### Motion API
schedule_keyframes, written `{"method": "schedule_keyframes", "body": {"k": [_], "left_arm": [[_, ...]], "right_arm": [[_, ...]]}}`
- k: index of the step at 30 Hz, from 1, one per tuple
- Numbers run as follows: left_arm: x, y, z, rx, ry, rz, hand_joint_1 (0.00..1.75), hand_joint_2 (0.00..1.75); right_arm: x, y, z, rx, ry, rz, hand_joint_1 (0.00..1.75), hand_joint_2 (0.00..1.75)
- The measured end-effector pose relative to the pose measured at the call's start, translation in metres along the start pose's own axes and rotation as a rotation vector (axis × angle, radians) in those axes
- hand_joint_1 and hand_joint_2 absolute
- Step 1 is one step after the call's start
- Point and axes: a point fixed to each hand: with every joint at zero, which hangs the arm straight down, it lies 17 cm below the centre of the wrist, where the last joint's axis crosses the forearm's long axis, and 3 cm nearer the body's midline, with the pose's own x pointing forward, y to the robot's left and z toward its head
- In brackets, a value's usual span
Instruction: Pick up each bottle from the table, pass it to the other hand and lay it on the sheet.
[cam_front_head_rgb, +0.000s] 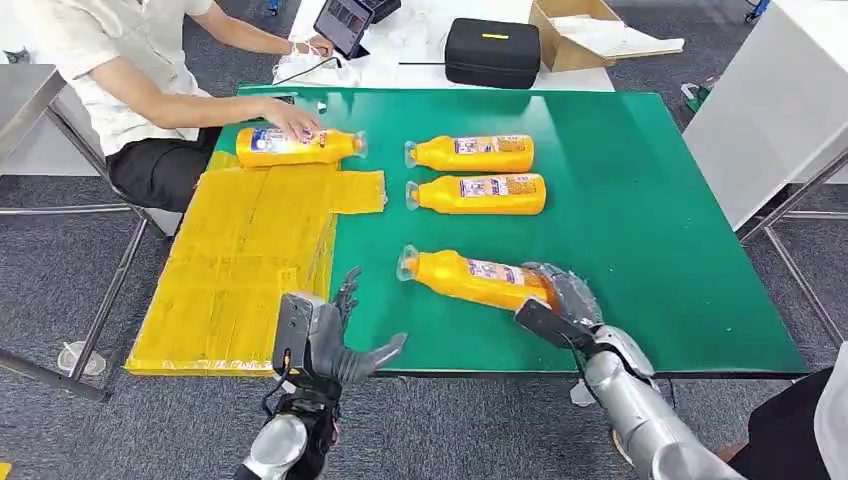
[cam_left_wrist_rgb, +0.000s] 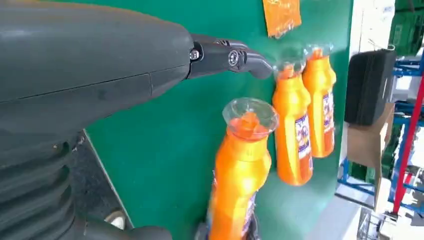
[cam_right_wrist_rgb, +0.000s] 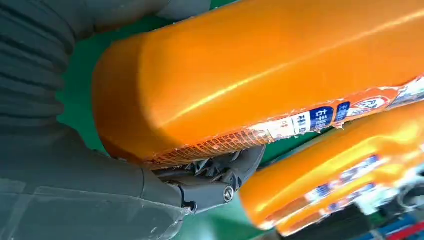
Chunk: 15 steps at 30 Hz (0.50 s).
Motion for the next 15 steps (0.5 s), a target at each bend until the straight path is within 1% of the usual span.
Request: {"method": "schedule_keyframes", "body": {"k": [4, 6, 7, 9, 11, 15], "left_arm": [[0.002, 0.0, -0.002, -0.002, -0.005, 0.014, 0.0, 1.75], [0.004, -0.001, -0.002, -0.007, -0.012, 0.036, 0.0, 1.75], [0.004, -0.002, -0.002, -0.014, -0.011, 0.061, 0.0, 1.75], [0.005, -0.004, -0.001, -0.019, -0.006, 0.123, 0.0, 1.75], [0.007, -0.002, -0.001, -0.011, -0.018, 0.166, 0.0, 1.75], [0.006, -0.001, 0.003, -0.002, -0.015, 0.228, 0.0, 1.75]], "right_arm": [[0.005, 0.005, 0.004, 0.002, -0.022, -0.083, 1.75, 1.75], [0.012, 0.009, 0.007, 0.0, -0.048, -0.152, 1.75, 1.75], [0.018, 0.01, 0.009, -0.007, -0.071, -0.211, 1.75, 1.75], [0.03, 0.009, 0.012, -0.046, -0.104, -0.315, 1.75, 1.75], [0.039, 0.007, 0.014, -0.097, -0.118, -0.384, 1.75, 1.75], [0.057, -0.002, 0.014, -0.195, -0.131, -0.446, 1.75, 1.75]]}}
